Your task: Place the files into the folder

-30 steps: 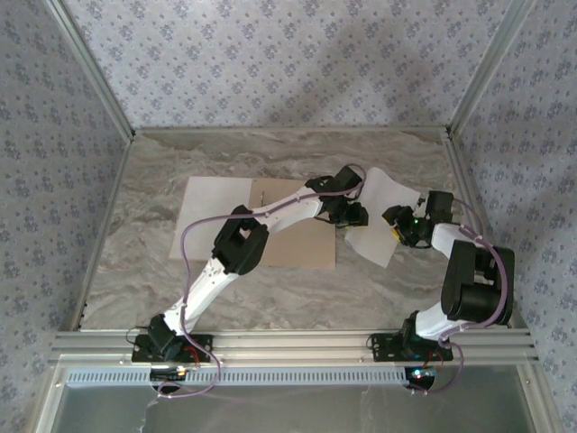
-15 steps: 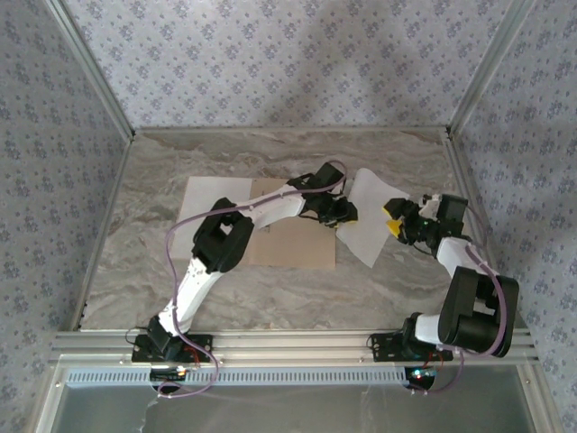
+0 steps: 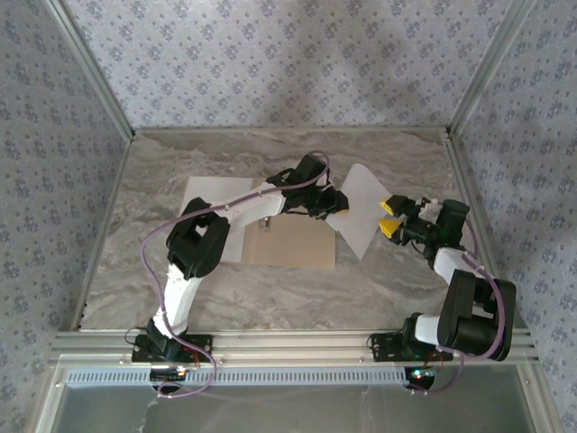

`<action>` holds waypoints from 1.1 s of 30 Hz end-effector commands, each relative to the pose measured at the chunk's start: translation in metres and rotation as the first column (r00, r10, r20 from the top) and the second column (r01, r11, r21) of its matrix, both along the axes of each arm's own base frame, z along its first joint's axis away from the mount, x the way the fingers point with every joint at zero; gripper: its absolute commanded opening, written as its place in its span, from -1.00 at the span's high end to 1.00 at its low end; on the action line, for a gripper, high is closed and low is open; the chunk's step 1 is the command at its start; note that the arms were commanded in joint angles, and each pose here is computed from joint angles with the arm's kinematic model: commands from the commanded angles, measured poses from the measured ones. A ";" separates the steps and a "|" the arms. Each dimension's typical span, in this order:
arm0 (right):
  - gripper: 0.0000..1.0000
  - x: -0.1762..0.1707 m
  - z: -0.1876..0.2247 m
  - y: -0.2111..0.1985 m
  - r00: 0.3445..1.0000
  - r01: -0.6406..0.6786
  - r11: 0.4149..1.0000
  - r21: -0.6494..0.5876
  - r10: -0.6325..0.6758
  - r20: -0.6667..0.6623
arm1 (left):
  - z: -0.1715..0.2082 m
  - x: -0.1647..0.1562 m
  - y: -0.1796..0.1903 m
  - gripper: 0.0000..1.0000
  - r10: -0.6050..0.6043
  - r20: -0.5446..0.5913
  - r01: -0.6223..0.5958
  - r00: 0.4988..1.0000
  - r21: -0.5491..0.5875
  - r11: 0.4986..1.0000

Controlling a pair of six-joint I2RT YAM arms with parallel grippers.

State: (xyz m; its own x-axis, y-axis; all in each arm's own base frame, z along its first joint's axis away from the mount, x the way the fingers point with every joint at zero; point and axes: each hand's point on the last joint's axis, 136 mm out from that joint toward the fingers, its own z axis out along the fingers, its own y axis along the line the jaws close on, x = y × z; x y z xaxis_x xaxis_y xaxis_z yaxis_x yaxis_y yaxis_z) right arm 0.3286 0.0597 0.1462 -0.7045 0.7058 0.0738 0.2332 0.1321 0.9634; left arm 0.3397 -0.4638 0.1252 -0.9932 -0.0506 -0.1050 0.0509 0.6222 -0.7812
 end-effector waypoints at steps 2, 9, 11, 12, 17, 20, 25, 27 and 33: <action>-0.46 0.000 0.021 0.002 0.999 -0.009 0.998 0.070 0.006 0.038 | 0.037 0.001 0.005 0.43 0.005 0.036 -0.002 0.999 -0.071 0.997; -0.47 -0.001 0.041 0.003 0.997 -0.007 0.996 0.093 -0.001 0.082 | 0.045 0.001 0.015 0.45 0.019 0.040 -0.015 0.999 -0.082 0.996; -0.48 -0.001 0.048 0.003 0.995 -0.004 0.996 0.086 -0.005 0.101 | 0.048 0.000 0.018 0.45 0.022 0.042 -0.018 0.999 -0.084 0.996; -0.49 -0.002 0.050 0.003 0.994 -0.002 0.997 0.082 -0.007 0.105 | 0.051 0.001 0.019 0.46 0.025 0.046 -0.021 0.999 -0.089 0.996; -0.53 -0.007 0.056 0.006 0.992 0.000 0.998 0.067 -0.008 0.128 | 0.075 -0.003 0.028 0.46 0.048 0.079 -0.038 0.996 -0.121 0.992; -0.55 -0.011 0.054 0.013 0.991 -0.008 0.998 0.062 0.000 0.131 | 0.092 -0.006 0.036 0.47 0.071 0.104 -0.055 0.992 -0.142 0.988; -0.58 -0.015 0.047 0.034 0.990 -0.020 0.996 0.090 0.007 0.142 | 0.124 -0.012 0.048 0.49 0.103 0.156 -0.072 0.982 -0.191 0.979; -0.59 -0.016 0.046 0.042 0.989 -0.015 0.994 0.112 -0.002 0.149 | 0.136 -0.015 0.054 0.49 0.116 0.175 -0.080 0.978 -0.203 0.976; -0.60 -0.015 0.053 0.067 0.978 -0.030 0.991 0.130 0.002 0.208 | 0.167 -0.024 0.068 0.50 0.161 0.212 -0.104 0.964 -0.256 0.961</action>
State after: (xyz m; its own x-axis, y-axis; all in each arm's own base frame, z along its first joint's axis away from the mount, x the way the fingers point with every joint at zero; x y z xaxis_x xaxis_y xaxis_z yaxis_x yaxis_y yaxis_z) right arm 0.3064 0.1231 0.1779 -0.7467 0.6609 0.0749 0.1234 0.0271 0.9920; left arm 0.3147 -0.4034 0.2677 -0.9466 -0.1853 -0.2639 0.1509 0.4687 -0.8704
